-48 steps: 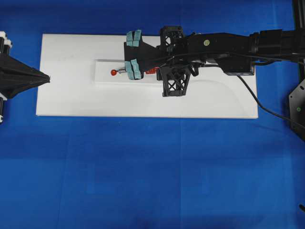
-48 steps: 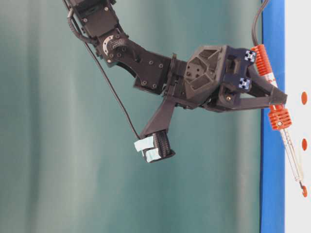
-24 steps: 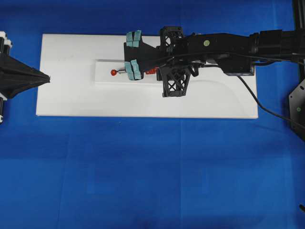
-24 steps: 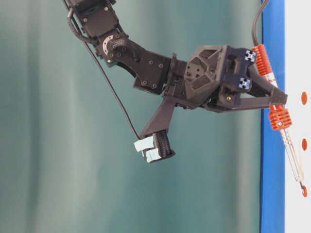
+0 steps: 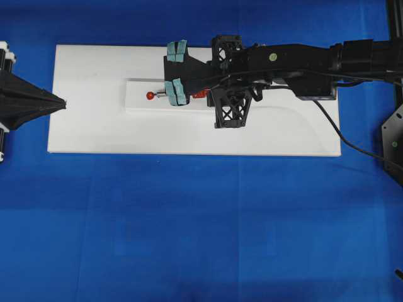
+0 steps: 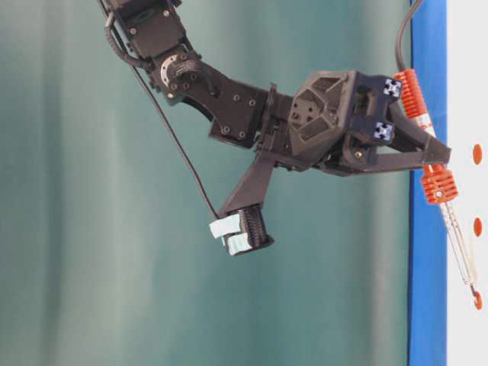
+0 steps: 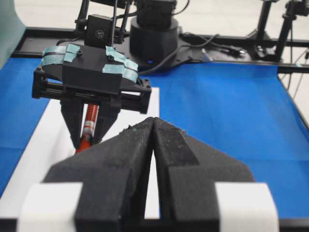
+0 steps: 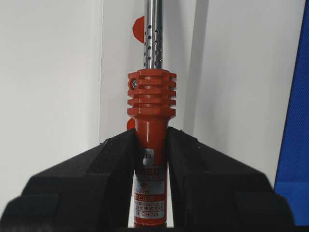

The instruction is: Touch the tip of the soldering iron to the mark.

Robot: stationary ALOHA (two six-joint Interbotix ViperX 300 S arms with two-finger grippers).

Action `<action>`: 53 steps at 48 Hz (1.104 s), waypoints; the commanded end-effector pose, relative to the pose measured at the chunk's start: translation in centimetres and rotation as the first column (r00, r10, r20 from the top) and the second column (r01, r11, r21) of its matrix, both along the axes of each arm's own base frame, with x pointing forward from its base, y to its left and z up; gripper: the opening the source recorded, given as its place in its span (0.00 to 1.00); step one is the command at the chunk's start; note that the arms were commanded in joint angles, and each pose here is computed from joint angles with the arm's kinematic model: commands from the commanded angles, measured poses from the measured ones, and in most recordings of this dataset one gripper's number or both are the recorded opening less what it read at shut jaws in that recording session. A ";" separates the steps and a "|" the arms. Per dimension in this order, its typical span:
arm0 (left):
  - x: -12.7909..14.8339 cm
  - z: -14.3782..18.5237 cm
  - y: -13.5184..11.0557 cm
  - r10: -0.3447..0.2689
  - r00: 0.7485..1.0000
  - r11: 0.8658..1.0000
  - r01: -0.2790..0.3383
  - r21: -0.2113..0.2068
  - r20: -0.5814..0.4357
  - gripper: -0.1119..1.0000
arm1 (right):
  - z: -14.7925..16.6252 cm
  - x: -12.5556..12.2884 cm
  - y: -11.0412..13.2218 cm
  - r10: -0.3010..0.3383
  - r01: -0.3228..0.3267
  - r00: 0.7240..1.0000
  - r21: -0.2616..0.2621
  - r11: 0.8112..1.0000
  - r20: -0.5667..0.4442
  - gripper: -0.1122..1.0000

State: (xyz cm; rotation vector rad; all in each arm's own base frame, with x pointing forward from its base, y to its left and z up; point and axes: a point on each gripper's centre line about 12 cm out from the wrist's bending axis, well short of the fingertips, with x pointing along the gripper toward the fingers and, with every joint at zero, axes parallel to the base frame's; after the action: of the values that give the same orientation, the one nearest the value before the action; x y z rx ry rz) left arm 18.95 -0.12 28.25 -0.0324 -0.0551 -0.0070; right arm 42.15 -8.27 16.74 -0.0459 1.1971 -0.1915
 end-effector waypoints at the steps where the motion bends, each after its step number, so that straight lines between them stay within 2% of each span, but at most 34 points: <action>1: 0.1 0.5 0.0 -0.002 1.000 1.000 0.002 0.003 0.014 0.10 | 4.0 0.1 0.1 0.000 0.001 0.995 -0.013 1.000 0.096 0.16; 23: 0.0 0.6 0.0 -0.002 1.000 1.000 0.002 0.001 0.018 0.10 | 13.3 -1.6 0.4 -0.015 0.022 0.988 -0.043 0.999 0.152 0.16; 40: 0.0 0.6 0.0 -0.002 1.000 1.000 0.002 0.000 0.018 0.10 | 13.0 -1.9 0.7 -0.012 0.017 0.992 -0.040 0.999 0.127 0.16; 53: 0.0 0.6 0.0 -0.002 1.000 1.000 0.002 0.000 0.018 0.10 | 12.1 -4.7 1.2 -0.023 0.025 0.997 -0.027 0.999 0.080 0.16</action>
State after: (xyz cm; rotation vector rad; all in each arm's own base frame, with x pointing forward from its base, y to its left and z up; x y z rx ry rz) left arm 18.83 -0.12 28.39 -0.0309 -0.0628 -0.0075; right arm 38.49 -7.29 27.33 -0.0511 1.1551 -0.2270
